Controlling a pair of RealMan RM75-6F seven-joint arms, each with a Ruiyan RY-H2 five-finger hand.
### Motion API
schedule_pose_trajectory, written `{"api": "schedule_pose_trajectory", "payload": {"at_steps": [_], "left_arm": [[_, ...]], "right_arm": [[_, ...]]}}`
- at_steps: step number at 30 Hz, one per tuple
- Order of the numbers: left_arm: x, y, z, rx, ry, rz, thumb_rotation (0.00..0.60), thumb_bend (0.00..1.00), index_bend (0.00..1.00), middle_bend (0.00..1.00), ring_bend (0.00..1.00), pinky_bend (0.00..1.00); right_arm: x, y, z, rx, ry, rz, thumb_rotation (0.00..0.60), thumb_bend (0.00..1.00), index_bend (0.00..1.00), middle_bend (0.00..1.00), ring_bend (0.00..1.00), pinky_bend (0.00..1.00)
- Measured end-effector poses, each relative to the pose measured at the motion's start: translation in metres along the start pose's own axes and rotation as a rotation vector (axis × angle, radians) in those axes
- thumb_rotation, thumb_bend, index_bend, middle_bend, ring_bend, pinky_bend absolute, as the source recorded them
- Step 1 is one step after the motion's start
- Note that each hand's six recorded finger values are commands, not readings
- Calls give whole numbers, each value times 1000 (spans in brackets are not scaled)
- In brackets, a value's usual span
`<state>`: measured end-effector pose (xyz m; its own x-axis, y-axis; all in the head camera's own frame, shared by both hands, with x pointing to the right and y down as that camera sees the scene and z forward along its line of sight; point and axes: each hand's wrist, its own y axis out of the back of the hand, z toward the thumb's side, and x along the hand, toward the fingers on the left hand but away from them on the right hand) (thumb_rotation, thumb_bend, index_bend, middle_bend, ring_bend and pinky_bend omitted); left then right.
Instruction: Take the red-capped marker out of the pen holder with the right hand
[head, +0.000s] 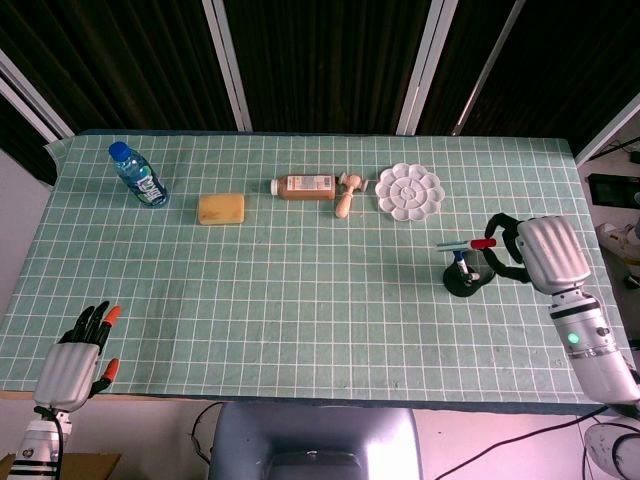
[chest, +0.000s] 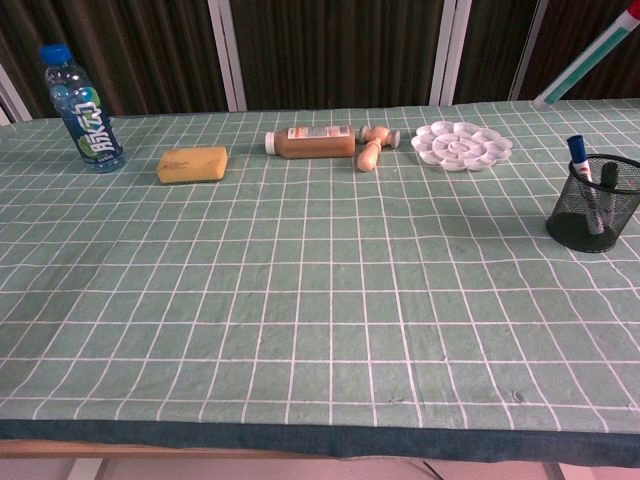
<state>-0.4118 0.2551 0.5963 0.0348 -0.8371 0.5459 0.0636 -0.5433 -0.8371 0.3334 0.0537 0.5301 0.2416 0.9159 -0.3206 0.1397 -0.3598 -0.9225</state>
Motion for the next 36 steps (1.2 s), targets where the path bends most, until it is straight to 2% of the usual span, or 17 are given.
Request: {"api": "schedule_pose_trajectory", "payload": {"at_steps": [4, 12, 16, 19, 22, 27, 31, 36], "left_arm": [[1, 0, -1, 1, 7, 2, 600, 389, 57, 0, 30, 359], [1, 1, -3, 0, 18, 5, 600, 388, 57, 0, 30, 360], [1, 1, -4, -2, 20, 4, 600, 388, 56, 0, 35, 360], [2, 1, -5, -5, 21, 3, 600, 388, 56, 0, 36, 360], [2, 1, -5, -7, 21, 0, 600, 388, 56, 0, 36, 361], [2, 1, -5, -8, 22, 1, 600, 389, 56, 0, 36, 361], [2, 1, -6, -7, 23, 0, 600, 389, 56, 0, 36, 361], [2, 1, -5, -6, 21, -1, 600, 388, 56, 0, 36, 361]], "right_arm": [[-18, -26, 17, -67, 82, -17, 600, 780, 872, 1000, 1000, 1000], [-56, -90, 53, -55, 171, -56, 600, 780, 873, 1000, 1000, 1000], [-67, -108, 65, -139, 203, -62, 600, 780, 873, 1000, 1000, 1000], [-73, -123, 75, -252, 228, -47, 600, 780, 873, 1000, 1000, 1000], [-79, -140, 83, -350, 245, -18, 600, 780, 873, 1000, 1000, 1000], [-85, -166, 89, -382, 257, 39, 600, 779, 859, 1000, 1000, 1000], [-85, -184, 91, -397, 252, 122, 600, 779, 752, 1000, 1000, 1000], [-84, -202, 85, -367, 228, 230, 600, 766, 634, 1000, 1000, 997]]}}
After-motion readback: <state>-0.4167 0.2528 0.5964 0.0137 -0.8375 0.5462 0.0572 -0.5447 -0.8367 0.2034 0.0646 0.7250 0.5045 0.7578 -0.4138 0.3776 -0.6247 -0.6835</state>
